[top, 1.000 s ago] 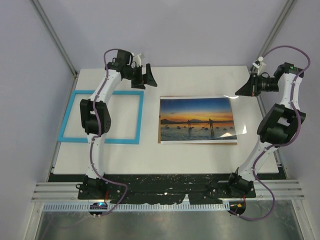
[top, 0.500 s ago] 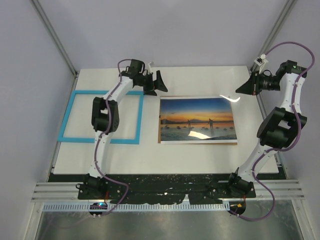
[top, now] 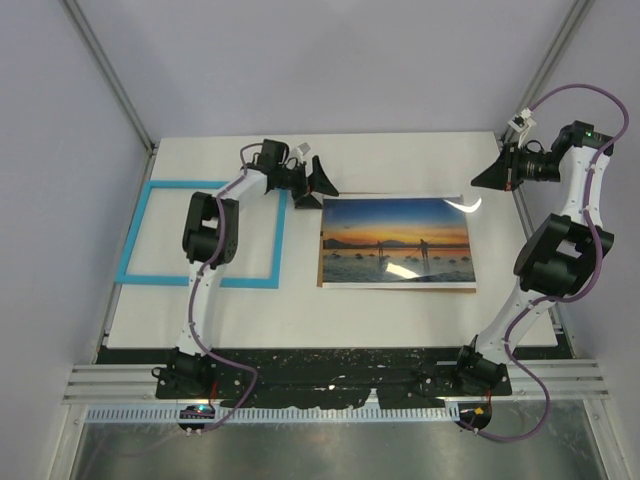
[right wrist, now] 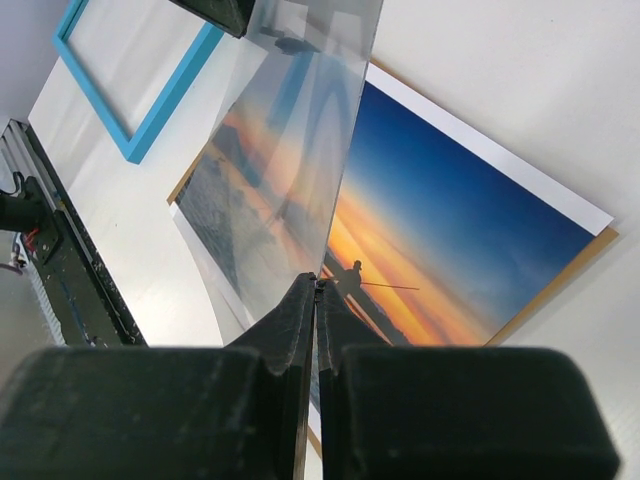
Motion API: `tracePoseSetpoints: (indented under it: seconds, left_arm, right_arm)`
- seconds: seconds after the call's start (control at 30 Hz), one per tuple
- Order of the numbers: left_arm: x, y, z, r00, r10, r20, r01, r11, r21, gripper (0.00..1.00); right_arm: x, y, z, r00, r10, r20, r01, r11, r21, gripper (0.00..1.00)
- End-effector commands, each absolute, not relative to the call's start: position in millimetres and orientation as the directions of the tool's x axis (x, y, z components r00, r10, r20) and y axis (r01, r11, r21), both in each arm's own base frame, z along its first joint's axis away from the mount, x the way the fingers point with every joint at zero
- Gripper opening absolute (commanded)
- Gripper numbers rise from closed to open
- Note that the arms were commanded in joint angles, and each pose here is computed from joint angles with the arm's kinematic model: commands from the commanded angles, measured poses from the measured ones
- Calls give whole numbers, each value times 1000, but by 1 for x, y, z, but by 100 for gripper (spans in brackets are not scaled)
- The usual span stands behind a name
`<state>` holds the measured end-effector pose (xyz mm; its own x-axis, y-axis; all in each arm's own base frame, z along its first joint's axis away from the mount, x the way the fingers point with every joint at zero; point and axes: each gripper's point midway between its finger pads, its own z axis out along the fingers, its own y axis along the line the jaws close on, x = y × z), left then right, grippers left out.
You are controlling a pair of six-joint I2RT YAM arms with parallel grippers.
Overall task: Take the photo out of the frame
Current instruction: Pick up the photo frame item at the center of the board.
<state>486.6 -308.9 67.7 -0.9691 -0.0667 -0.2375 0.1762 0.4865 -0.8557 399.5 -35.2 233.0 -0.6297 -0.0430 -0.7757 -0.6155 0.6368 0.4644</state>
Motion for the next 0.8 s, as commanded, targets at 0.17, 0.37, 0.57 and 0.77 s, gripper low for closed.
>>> tracePoseSetpoints:
  seconds: [0.17, 0.37, 0.57, 0.77]
  left_arm:
    - [472, -331, 131, -947, -34, -319, 295, 304, -906, 100]
    - [460, -329, 141, -946, -29, -324, 305, 267, -914, 100]
    - [452, -327, 153, -941, -30, -336, 319, 243, -916, 100]
    - [448, -327, 157, -945, -28, -324, 310, 227, -923, 100]
  right_arm:
    - [384, -26, 232, -739, 20, -674, -532, 597, 601, 8]
    - [392, -32, 222, -764, 46, -644, -497, 595, 632, 8]
    - [399, -37, 210, -782, 61, -620, -464, 607, 646, 8]
    - [406, -41, 198, -801, 88, -592, -426, 611, 668, 8]
